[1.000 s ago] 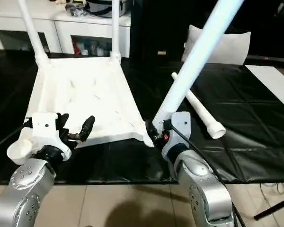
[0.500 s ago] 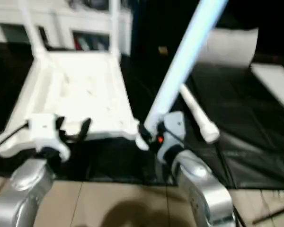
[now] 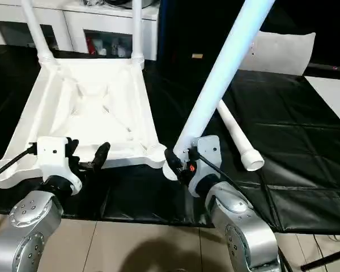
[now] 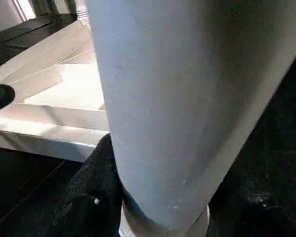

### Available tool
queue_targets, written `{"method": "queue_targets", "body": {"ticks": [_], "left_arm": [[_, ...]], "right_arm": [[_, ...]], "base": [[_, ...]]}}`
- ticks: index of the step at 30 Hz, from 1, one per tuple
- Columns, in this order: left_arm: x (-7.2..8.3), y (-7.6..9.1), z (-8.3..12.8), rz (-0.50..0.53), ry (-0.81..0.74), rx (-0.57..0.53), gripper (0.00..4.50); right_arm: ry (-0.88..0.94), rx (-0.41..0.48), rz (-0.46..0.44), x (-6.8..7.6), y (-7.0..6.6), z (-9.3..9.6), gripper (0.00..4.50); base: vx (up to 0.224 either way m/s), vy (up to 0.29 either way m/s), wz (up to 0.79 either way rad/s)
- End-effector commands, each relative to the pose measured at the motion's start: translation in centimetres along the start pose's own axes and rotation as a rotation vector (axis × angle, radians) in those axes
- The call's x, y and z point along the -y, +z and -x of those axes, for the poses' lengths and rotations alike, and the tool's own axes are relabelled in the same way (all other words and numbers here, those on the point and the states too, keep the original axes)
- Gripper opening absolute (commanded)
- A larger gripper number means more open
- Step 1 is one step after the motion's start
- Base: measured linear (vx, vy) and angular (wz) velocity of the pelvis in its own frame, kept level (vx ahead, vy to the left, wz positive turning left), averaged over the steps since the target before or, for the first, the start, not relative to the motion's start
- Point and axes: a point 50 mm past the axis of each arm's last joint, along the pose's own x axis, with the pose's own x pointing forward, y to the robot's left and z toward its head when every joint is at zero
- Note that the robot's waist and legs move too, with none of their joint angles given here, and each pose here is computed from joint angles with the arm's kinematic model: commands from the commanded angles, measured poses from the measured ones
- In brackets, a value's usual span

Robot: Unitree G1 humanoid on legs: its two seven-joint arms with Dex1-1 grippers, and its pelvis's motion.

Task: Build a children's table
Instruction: Pick table leg

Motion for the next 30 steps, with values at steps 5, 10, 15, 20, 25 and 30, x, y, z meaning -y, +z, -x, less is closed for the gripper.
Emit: {"method": "queue_targets", "body": {"ticks": [5,10,15,20,25,30], "left_arm": [[0.38,0.46,0.27,-0.013,-0.030,0.011,4.28],[0.38,0.52,0.18,-0.015,-0.037,0.011,4.28],[0.41,0.45,0.24,-0.017,-0.043,0.010,4.28],[0.56,0.34,0.34,-0.027,-0.055,0.005,4.28],[0.51,0.39,0.39,-0.031,-0.063,0.005,4.28],[0.58,0.27,0.45,-0.072,-0.124,-0.027,4.28]], "right_arm": [[-0.006,0.040,0.014,0.23,0.87,0.08,1.89],[-0.001,0.045,-0.006,0.16,0.74,0.25,1.89],[0.013,0.047,-0.010,-0.08,0.72,0.28,1.89],[0.016,0.048,-0.004,-0.04,0.73,0.31,1.89],[0.008,0.050,0.007,0.13,0.77,0.43,1.89],[-0.005,0.082,0.018,0.41,1.09,0.63,1.89]], "base": [[0.039,0.003,0.30],[0.101,0.012,0.11],[0.109,0.010,-0.04],[0.169,0.004,0.01],[0.022,-0.011,0.03],[0.047,-0.027,-0.10]]}}
